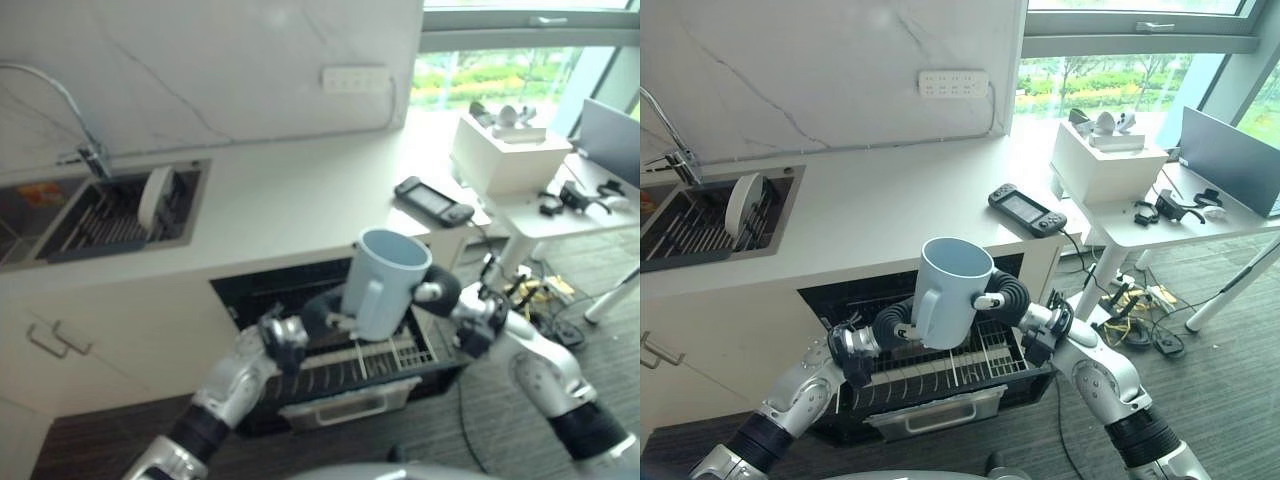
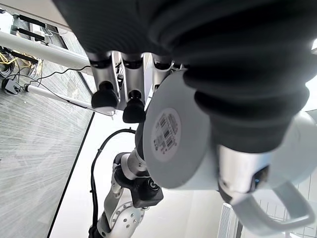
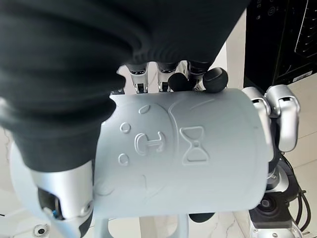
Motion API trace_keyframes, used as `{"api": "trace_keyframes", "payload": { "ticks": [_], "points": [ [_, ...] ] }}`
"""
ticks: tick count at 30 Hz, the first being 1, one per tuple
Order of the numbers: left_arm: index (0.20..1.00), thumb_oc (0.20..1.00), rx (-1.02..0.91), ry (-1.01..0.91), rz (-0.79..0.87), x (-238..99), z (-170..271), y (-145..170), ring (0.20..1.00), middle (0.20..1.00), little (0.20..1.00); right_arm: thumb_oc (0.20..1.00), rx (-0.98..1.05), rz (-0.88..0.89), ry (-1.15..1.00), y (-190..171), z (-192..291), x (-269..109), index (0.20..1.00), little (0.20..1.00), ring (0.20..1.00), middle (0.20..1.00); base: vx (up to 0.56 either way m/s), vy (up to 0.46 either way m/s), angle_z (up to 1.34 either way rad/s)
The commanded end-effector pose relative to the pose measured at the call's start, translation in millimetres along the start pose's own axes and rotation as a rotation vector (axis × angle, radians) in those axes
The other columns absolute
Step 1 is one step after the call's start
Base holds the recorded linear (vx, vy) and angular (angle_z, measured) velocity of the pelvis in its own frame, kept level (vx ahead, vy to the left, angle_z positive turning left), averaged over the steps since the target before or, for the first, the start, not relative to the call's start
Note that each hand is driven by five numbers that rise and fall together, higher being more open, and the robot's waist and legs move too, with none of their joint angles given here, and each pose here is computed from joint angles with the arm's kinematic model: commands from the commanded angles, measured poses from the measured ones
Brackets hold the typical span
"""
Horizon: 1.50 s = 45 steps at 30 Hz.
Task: Place the dishes in the dishwasher.
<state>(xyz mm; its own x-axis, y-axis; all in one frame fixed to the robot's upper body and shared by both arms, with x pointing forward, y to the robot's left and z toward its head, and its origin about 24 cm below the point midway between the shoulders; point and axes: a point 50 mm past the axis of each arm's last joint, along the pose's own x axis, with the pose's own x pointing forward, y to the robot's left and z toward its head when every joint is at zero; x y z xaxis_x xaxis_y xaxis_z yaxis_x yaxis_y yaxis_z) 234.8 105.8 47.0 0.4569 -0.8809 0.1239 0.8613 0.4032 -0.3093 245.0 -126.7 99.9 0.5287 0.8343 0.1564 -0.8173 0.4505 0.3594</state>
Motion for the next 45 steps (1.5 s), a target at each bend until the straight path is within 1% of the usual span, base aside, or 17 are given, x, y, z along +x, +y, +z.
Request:
{"api": "trace_keyframes", "payload": {
  "ticks": [1, 6, 7, 8, 9, 10, 15, 25, 29, 30, 31, 33, 35, 36, 37, 38, 45],
  "points": [
    [0.2, 0.2, 0.072, -0.048, -0.052, 14.4, 15.7, -1.9, 0.2, 0.2, 0.2, 1.0, -0.06, 0.217, -0.125, 33.7, 24.7, 33.6, 1.0, 1.0, 1.0, 1.0, 0.0, 0.0, 0.0],
    [0.2, 0.2, 0.067, -0.038, -0.05, 13.4, 14.0, -1.2, 0.2, 0.2, 0.2, 1.0, -0.059, 0.255, -0.089, 38.0, 19.2, 35.0, 1.0, 1.0, 1.0, 1.0, 0.0, 0.0, 0.0],
    [0.2, 0.2, 0.065, -0.036, -0.048, 12.7, 13.8, -0.6, 0.2, 0.2, 0.2, 0.733, -0.064, 0.266, -0.081, 38.9, 18.4, 34.9, 0.733, 0.733, 0.733, 0.733, 0.0, 0.0, 0.0],
    [0.2, 0.2, 0.066, -0.036, -0.046, 12.9, 13.5, -0.8, 0.2, 0.2, 0.2, 0.52, -0.068, 0.274, -0.077, 39.6, 18.3, 34.9, 0.52, 0.52, 0.52, 0.52, 0.0, 0.0, 0.0],
    [0.2, 0.2, 0.066, -0.036, -0.045, 13.0, 13.3, -0.8, 0.2, 0.2, 0.2, 0.429, -0.07, 0.277, -0.077, 39.8, 18.4, 35.0, 0.429, 0.429, 0.429, 0.429, 0.0, 0.0, 0.0],
    [0.2, 0.2, 0.07, -0.039, -0.044, 13.1, 13.9, -0.8, 0.2, 0.2, 0.2, 0.2, -0.07, 0.283, -0.077, 40.5, 18.5, 35.2, 0.2, 0.2, 0.2, 0.2, 0.0, 0.0, 0.0],
    [0.2, 0.2, 0.082, -0.042, -0.053, 15.4, 16.7, -1.9, 0.2, 0.2, 0.2, 0.2, -0.061, 0.333, -0.078, 45.1, 18.6, 36.4, 0.2, 0.2, 0.2, 0.2, 0.0, 0.0, 0.0],
    [0.2, 0.2, 0.048, -0.028, -0.052, 13.0, 13.8, -2.2, 0.2, 0.2, 0.2, 0.2, -0.046, 0.36, -0.082, 48.5, 16.3, 40.7, 0.2, 0.2, 0.2, 0.2, -0.01, -0.006, 0.04],
    [0.2, 0.2, -0.021, -0.018, 0.003, 10.4, 7.3, 1.2, 0.2, 0.2, 0.2, 0.2, -0.035, 0.352, -0.123, 47.5, 20.0, 40.4, 0.2, 0.2, 0.2, 0.2, 0.0, -0.004, 0.01],
    [0.583, 0.583, -0.033, -0.009, 0.013, 9.4, 4.9, 2.1, 0.583, 0.583, 0.583, 0.2, -0.028, 0.348, -0.143, 47.2, 21.6, 40.3, 0.2, 0.2, 0.2, 0.2, 0.0, -0.014, 0.06],
    [1.0, 1.0, -0.051, 0.005, 0.024, 7.4, -1.1, 2.9, 1.0, 1.0, 1.0, 0.2, -0.015, 0.34, -0.177, 45.8, 25.8, 40.9, 0.2, 0.2, 0.2, 0.2, 0.0, -0.011, 0.12],
    [1.0, 1.0, -0.071, 0.017, 0.044, 5.5, -5.8, 3.3, 1.0, 1.0, 1.0, 0.2, 0.002, 0.326, -0.211, 44.8, 29.2, 40.8, 0.2, 0.2, 0.2, 0.2, 0.0, -0.008, 0.13],
    [1.0, 1.0, -0.083, 0.026, 0.125, 0.1, -12.1, 8.1, 1.0, 1.0, 1.0, 0.2, 0.037, 0.287, -0.281, 41.6, 33.7, 39.3, 0.2, 0.2, 0.2, 0.2, 0.01, -0.007, 0.15],
    [1.0, 1.0, -0.089, 0.031, 0.181, -5.9, -16.4, 12.2, 1.0, 1.0, 1.0, 0.2, 0.073, 0.254, -0.337, 38.5, 36.2, 37.2, 0.2, 0.2, 0.2, 0.2, 0.01, -0.011, 0.2],
    [1.0, 1.0, -0.097, 0.032, 0.202, -9.1, -18.6, 13.4, 1.0, 1.0, 1.0, 0.2, 0.1, 0.25, -0.362, 37.3, 37.0, 35.9, 0.2, 0.2, 0.2, 0.2, 0.01, -0.021, 0.26],
    [1.0, 1.0, -0.121, 0.04, 0.247, -17.0, -26.0, 16.4, 1.0, 1.0, 1.0, 0.2, 0.198, 0.244, -0.448, 35.5, 39.2, 33.7, 0.2, 0.2, 0.2, 0.2, 0.0, -0.016, 0.26],
    [1.0, 1.0, -0.241, 0.078, 0.367, -40.4, -54.4, 23.3, 1.0, 1.0, 1.0, 0.2, 0.314, 0.237, -0.589, 31.7, 37.7, 30.3, 0.2, 0.2, 0.2, 0.2, -0.01, -0.021, 0.18]
  ]
}}
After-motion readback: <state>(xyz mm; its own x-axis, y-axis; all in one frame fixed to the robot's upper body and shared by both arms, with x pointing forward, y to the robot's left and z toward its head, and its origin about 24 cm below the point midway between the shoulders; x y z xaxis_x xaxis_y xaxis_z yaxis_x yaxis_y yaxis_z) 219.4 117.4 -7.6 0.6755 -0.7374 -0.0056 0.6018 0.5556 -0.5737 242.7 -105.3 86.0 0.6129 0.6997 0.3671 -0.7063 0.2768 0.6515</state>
